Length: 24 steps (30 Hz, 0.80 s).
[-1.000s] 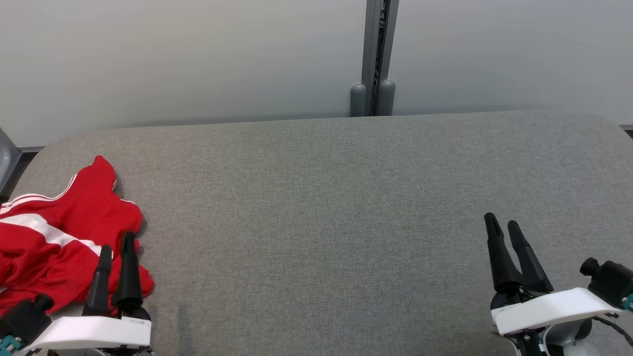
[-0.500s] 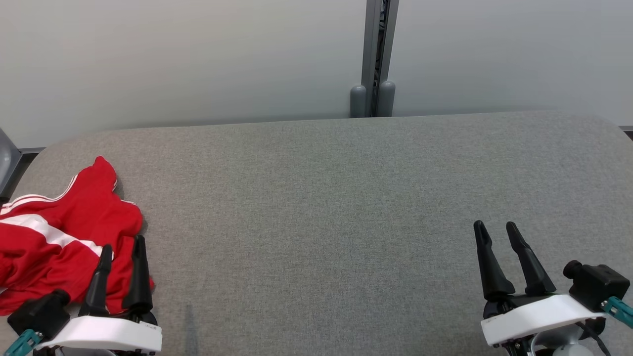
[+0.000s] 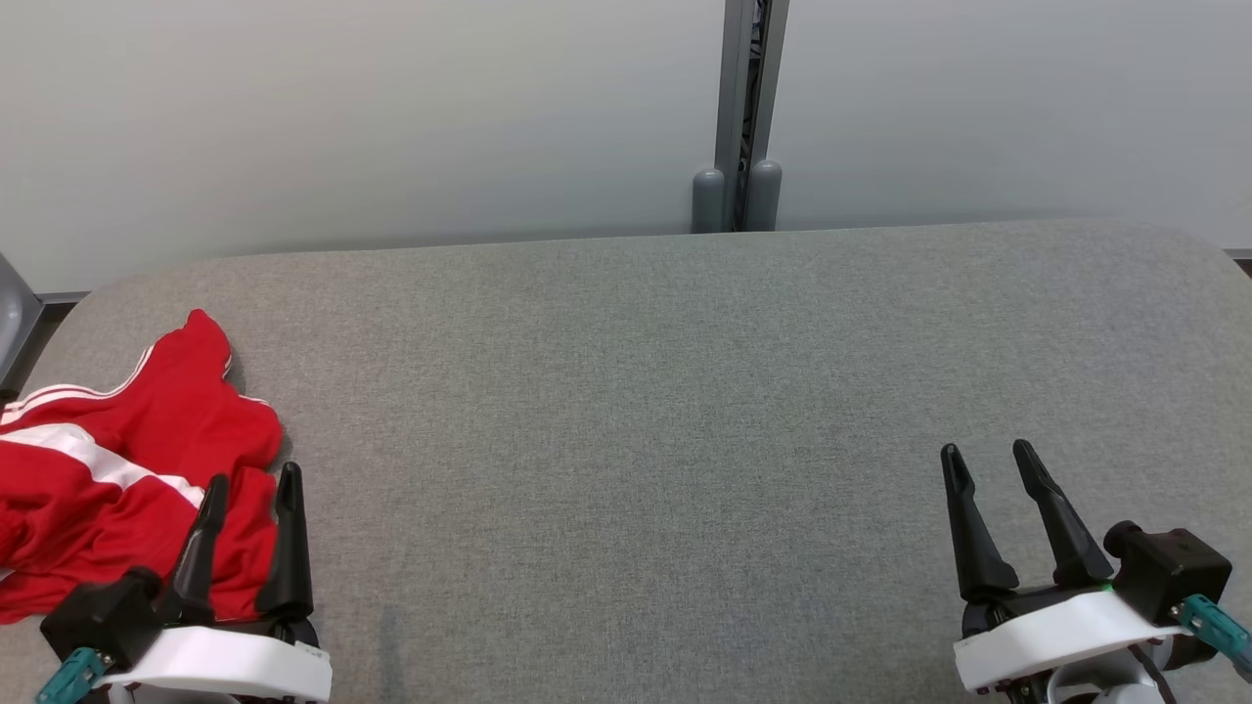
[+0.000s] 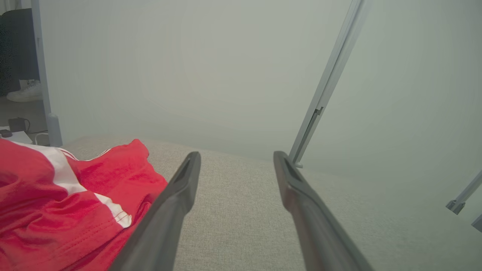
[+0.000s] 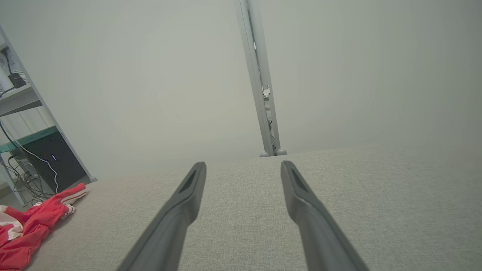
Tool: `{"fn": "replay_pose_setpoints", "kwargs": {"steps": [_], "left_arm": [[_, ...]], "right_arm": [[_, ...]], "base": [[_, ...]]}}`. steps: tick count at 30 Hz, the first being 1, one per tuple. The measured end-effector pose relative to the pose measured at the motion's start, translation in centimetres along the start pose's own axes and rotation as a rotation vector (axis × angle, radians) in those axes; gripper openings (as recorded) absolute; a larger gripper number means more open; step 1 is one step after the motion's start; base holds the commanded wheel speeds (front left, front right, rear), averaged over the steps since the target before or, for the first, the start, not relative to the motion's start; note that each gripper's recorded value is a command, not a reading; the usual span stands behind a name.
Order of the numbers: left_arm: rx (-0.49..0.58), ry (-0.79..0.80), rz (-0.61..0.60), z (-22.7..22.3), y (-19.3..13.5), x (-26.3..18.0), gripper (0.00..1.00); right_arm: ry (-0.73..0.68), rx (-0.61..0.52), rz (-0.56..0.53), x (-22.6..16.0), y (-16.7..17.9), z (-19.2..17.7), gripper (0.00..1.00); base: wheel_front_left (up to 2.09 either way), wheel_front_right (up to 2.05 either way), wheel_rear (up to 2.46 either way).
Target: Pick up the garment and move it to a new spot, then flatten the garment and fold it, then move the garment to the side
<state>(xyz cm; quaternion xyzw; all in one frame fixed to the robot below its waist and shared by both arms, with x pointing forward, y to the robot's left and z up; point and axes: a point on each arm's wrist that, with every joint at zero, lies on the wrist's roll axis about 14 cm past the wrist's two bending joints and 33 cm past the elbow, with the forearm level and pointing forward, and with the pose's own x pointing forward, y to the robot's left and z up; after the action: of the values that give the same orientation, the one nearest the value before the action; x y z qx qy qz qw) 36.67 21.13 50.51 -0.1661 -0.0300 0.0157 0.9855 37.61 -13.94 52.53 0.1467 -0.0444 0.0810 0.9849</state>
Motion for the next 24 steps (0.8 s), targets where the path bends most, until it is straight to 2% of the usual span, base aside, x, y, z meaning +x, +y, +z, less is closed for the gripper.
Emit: {"fn": "replay_pose_setpoints", "kwargs": {"steps": [24], "left_arm": [[0.176, -0.004, -0.062, -0.3, -1.0, -0.4, 1.0]], "right_arm": [[-0.027, -0.201, 0.065, -0.1, 1.3, 0.3, 1.0]], "base": [[0.0, 0.0, 0.0]]}}
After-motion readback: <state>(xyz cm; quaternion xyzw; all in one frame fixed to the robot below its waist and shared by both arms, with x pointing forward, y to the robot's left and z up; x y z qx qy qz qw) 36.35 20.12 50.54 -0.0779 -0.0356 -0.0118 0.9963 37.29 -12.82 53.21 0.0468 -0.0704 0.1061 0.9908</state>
